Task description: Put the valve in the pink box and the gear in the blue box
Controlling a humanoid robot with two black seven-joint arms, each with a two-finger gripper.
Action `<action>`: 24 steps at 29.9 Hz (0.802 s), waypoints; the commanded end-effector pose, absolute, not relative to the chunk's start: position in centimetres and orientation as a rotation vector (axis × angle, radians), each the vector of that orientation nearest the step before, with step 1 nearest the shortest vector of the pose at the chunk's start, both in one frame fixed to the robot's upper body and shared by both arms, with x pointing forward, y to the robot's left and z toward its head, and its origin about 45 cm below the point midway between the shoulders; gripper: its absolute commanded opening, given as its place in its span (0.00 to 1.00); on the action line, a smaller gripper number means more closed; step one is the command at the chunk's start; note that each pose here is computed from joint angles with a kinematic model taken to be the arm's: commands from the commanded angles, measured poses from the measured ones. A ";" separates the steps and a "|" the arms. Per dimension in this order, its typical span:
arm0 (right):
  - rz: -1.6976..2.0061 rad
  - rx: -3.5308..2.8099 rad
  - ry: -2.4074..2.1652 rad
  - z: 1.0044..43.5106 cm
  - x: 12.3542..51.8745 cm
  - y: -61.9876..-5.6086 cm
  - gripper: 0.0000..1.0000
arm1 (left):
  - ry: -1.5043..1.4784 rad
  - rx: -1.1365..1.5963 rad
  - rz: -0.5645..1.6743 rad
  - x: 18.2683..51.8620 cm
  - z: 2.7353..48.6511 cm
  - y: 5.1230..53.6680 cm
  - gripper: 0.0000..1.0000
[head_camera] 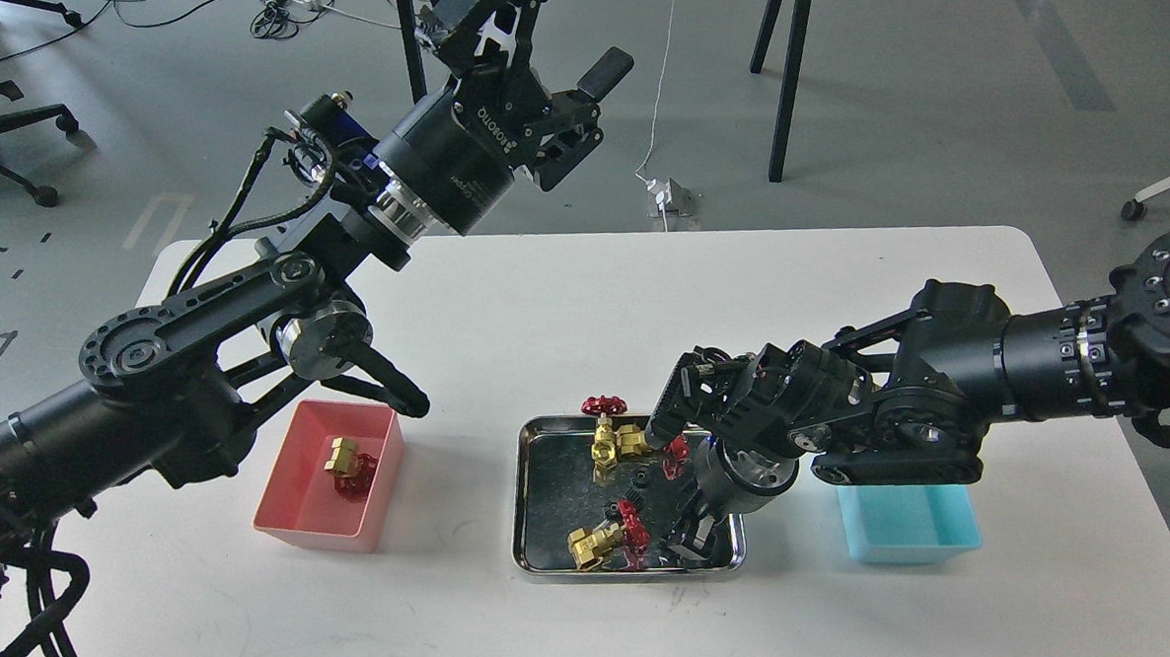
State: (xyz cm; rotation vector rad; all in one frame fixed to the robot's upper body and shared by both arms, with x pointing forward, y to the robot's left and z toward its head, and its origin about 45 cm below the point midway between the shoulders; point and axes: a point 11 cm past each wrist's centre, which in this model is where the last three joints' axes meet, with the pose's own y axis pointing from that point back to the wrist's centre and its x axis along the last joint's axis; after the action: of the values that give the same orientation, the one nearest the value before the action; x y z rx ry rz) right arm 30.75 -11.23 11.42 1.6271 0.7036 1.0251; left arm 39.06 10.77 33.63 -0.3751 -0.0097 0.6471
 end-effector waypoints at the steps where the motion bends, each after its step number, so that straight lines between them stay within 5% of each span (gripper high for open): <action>1: 1.028 1.634 0.699 11.2 30.7 -10.9 0.54 | -0.007 -0.374 0.648 39.0 33.5 10.8 0.93; 24: 1.003 1.642 0.694 10.3 30.4 -11.4 0.49 | 0.014 -0.375 0.645 38.7 32.8 10.5 0.94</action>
State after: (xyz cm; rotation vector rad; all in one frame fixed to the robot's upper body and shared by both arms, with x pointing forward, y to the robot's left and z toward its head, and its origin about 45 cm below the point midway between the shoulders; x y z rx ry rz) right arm 30.42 -11.38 10.35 1.6399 0.6932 1.0050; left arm 38.84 10.84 32.86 -0.3703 0.0076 0.6513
